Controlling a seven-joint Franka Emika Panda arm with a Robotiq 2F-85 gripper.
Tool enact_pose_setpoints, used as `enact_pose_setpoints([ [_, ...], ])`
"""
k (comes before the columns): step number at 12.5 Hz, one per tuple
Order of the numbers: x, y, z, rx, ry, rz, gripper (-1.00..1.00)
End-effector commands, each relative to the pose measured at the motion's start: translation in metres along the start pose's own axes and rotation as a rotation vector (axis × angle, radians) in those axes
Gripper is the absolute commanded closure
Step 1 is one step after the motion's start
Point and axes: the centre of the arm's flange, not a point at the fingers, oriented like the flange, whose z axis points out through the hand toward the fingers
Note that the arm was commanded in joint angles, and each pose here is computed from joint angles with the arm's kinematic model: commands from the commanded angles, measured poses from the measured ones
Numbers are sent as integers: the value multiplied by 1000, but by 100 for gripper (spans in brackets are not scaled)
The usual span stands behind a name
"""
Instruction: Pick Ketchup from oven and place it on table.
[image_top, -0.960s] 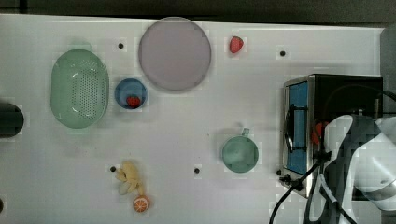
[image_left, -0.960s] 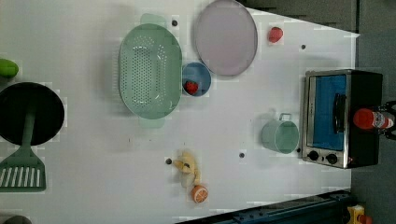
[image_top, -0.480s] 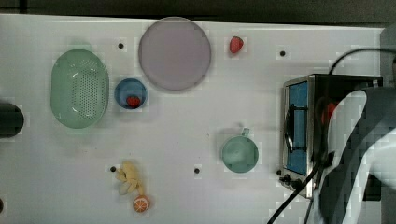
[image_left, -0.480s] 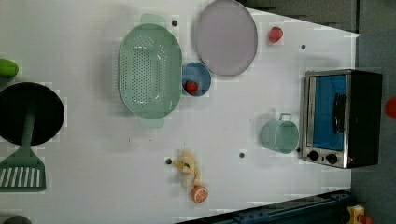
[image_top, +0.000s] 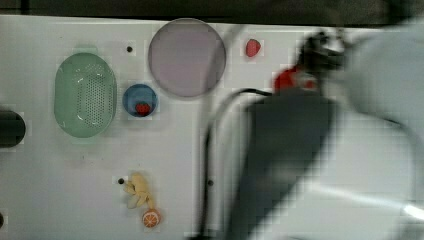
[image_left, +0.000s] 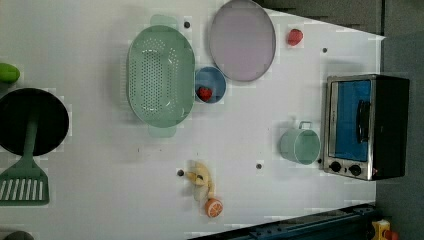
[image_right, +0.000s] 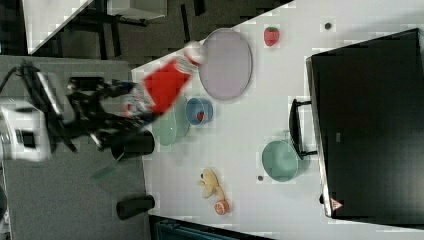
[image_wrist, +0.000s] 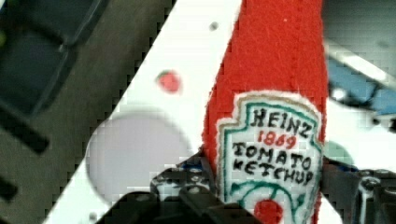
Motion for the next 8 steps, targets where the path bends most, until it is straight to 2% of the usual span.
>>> enact_pose_setpoints([
  [1,-71,-52,77,-131,-129,-125,-29],
  [4,-109,-52,135,-216,-202,-180,-29],
  [8,-120,-22,229,-218,-201,-162,-29],
])
